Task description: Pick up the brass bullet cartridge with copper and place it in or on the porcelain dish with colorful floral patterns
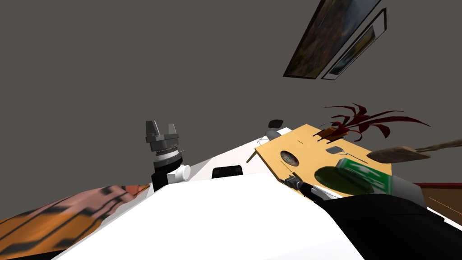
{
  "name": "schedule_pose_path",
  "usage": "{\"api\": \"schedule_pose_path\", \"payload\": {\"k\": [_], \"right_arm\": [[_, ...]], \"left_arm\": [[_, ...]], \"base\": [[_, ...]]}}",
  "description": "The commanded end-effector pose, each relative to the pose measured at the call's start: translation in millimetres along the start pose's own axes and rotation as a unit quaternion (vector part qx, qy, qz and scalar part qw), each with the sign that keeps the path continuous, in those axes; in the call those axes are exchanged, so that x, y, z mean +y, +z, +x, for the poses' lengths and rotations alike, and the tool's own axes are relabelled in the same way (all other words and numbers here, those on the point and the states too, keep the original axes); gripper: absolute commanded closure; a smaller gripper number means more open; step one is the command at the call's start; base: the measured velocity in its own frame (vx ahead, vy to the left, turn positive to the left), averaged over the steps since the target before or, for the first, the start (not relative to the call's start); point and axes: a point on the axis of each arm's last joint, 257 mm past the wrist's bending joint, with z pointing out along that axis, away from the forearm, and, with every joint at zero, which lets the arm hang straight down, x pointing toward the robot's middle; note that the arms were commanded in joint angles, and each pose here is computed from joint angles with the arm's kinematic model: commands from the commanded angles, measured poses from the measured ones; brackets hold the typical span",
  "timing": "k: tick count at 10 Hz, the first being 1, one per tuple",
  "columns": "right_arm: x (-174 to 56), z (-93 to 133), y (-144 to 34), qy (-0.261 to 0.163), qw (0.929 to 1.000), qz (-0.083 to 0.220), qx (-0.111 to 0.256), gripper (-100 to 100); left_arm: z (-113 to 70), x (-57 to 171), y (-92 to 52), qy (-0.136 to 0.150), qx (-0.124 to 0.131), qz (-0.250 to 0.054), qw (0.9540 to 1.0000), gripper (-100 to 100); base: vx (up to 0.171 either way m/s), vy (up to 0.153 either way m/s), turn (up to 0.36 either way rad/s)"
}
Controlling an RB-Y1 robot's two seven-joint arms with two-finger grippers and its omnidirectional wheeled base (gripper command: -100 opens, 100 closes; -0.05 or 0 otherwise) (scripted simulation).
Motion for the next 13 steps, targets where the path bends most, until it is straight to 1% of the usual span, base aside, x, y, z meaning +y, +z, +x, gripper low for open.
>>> {"api": "schedule_pose_path", "payload": {"k": [1, 2, 3, 4, 5, 6, 7, 8, 9, 11, 12, 13], "right_arm": [[-12.9, 27.3, -8.7, -0.012, 0.9995, 0.012, 0.028, -100], [-24.1, 55.0, -18.9, -0.019, 0.9979, 0.025, 0.057, -100], [-22.6, 52.7, -18.0, -0.019, 0.9981, 0.024, 0.054, -100], [-24.1, 55.0, -18.9, -0.019, 0.9979, 0.025, 0.057, -100], [-29.6, 76.7, -27.3, -0.025, 0.9960, 0.033, 0.079, -100], [-27.0, 72.8, -25.4, -0.025, 0.9964, 0.030, 0.075, -100], [-29.6, 76.7, -27.3, -0.025, 0.9960, 0.033, 0.079, -100], [-32.5, 96.3, -35.0, -0.029, 0.9939, 0.039, 0.099, -100], [-32.3, 128.0, -47.2, -0.033, 0.9900, 0.045, 0.130, -100], [-32.3, 128.0, -47.2, -0.033, 0.9900, 0.045, 0.130, -100], [-23.8, 154.3, -55.1, -0.031, 0.9866, 0.046, 0.153, -100], [-23.8, 154.3, -55.1, -0.031, 0.9866, 0.046, 0.153, -100]], "left_arm": [[0.0, 0.0, 0.0, 0.000, 0.000, 0.000, 1.0000, 0], [0.0, 0.0, 0.0, 0.000, 0.000, 0.000, 1.0000, 0], [0.0, 0.0, 0.0, 0.000, 0.000, 0.000, 1.0000, 0], [0.0, 0.0, 0.0, 0.000, 0.000, 0.000, 1.0000, 0], [0.0, 0.0, 0.0, 0.000, 0.000, 0.000, 1.0000, 0], [0.0, 0.0, 0.0, 0.000, 0.000, 0.000, 1.0000, 0], [0.0, 0.0, 0.0, 0.000, 0.000, 0.000, 1.0000, 0], [0.0, 0.0, 0.0, 0.000, 0.000, 0.000, 1.0000, 0], [0.0, 0.0, 0.0, 0.000, 0.000, 0.000, 1.0000, 0], [0.0, 0.0, 0.0, 0.000, 0.000, 0.000, 1.0000, 0], [0.0, 0.0, 0.0, 0.000, 0.000, 0.000, 1.0000, 0], [0.0, 0.0, 0.0, 0.000, 0.000, 0.000, 1.0000, 0]], "base": [[0.079, -0.049, 0.099], [0.125, -0.081, 0.139], [0.097, -0.077, 0.043], [0.031, -0.036, -0.007], [0.039, -0.043, 0.092], [0.045, -0.055, 0.037], [0.021, -0.024, -0.007], [0.040, -0.040, 0.063], [0.087, -0.112, 0.136], [0.081, -0.093, 0.056], [0.085, -0.098, 0.086], [0.078, -0.118, 0.065]]}}
